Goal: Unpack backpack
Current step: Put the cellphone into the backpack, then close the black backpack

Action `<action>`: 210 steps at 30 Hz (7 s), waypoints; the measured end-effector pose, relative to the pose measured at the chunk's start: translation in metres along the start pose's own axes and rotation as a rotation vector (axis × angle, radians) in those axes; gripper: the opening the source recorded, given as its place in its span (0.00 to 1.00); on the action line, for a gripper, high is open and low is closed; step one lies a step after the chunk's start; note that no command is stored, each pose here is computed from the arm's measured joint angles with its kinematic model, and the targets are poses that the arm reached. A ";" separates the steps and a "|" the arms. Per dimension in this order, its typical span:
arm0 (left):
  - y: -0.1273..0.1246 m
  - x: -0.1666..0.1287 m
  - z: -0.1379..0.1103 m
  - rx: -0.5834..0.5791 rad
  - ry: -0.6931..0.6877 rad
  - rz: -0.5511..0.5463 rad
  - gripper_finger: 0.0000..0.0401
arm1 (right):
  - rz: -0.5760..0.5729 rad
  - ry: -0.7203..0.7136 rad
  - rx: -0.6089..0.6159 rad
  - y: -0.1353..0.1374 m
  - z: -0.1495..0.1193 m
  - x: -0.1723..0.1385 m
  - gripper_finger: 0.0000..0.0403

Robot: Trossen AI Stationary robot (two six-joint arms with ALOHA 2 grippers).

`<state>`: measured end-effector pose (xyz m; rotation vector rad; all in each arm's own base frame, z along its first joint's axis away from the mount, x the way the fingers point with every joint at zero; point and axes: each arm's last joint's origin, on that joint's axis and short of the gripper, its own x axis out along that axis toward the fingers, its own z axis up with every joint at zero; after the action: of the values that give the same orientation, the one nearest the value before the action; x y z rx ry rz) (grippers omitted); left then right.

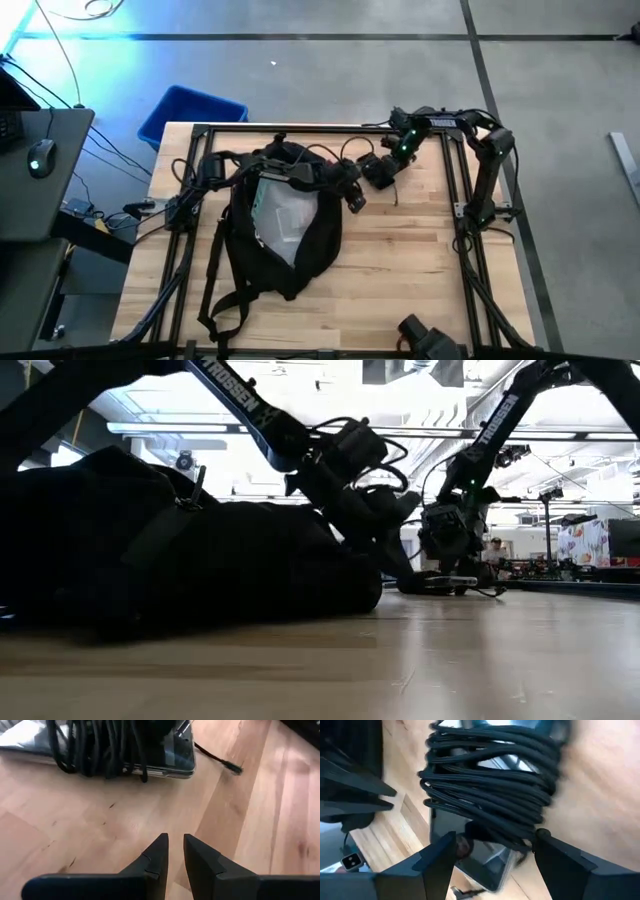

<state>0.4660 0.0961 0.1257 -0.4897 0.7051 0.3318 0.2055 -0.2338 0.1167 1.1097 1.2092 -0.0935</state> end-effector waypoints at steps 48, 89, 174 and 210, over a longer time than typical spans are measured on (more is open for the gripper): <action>-0.010 -0.018 0.004 0.023 0.113 0.012 0.00 | 0.117 -0.318 -0.013 0.063 -0.015 0.030 0.08; -0.089 -0.410 -0.038 0.178 -0.085 0.262 0.00 | 0.281 -0.105 -0.332 0.300 0.107 0.135 0.13; -0.062 -0.292 -0.076 0.244 0.076 -0.010 0.00 | -0.031 -0.352 -0.995 0.295 -0.104 0.046 0.35; -0.203 -0.283 -0.268 -0.341 0.149 0.024 0.00 | -0.241 -0.334 -1.390 0.364 -0.087 0.217 0.35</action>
<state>0.2109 -0.2527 0.2073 -0.8370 0.8031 0.4442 0.4498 0.1170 0.1830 -0.2655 0.7870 0.3324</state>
